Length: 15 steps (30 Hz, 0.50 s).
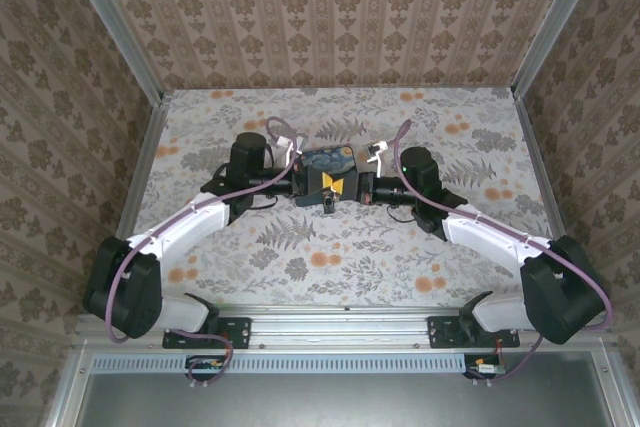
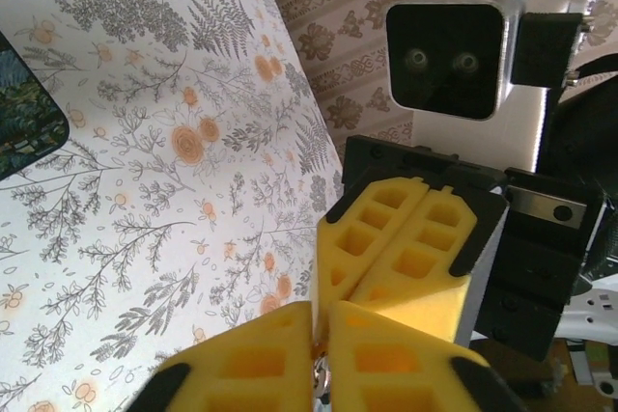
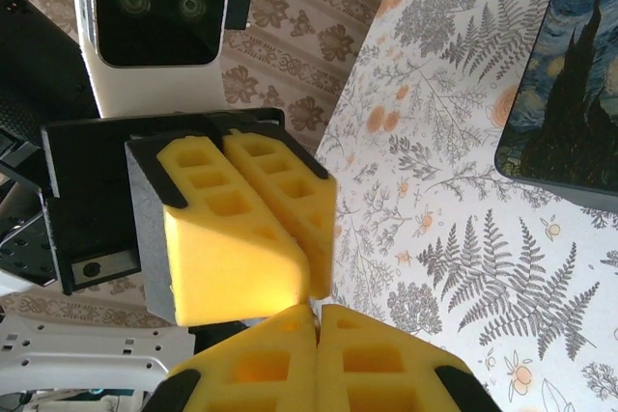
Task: Unlock the padlock with the key
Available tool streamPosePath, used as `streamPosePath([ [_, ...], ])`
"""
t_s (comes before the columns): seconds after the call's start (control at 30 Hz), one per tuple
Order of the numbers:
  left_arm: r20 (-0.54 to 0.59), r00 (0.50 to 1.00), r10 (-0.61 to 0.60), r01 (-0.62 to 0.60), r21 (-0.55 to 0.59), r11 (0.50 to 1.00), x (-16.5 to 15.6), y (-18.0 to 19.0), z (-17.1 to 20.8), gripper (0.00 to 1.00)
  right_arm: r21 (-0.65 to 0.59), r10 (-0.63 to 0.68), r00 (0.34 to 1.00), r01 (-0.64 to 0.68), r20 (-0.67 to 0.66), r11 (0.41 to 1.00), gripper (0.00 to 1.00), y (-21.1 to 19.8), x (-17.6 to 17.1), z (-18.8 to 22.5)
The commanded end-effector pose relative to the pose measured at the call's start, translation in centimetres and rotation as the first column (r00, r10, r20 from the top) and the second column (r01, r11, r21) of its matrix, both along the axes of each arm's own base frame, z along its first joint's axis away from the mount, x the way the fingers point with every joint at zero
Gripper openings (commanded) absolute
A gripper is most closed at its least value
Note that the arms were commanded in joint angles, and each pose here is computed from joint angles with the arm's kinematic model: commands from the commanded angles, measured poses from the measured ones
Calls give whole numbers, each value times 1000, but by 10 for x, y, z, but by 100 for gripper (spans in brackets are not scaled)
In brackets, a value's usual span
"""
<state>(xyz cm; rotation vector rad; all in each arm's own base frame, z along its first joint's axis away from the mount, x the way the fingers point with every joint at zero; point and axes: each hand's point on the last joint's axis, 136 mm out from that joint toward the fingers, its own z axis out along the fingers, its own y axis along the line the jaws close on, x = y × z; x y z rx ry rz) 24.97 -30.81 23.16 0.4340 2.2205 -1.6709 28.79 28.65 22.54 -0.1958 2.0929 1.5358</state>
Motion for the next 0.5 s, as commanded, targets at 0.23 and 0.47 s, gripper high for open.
streamPosePath([
  [0.23,48,999,17,-15,-43,999,5,-6,11,0,80,7,1000,-7,5,997,19,-2,5,15],
  [0.47,-1,993,120,-120,-128,985,21,-5,18,0,221,-25,999,30,-27,975,20,-2,9,24],
])
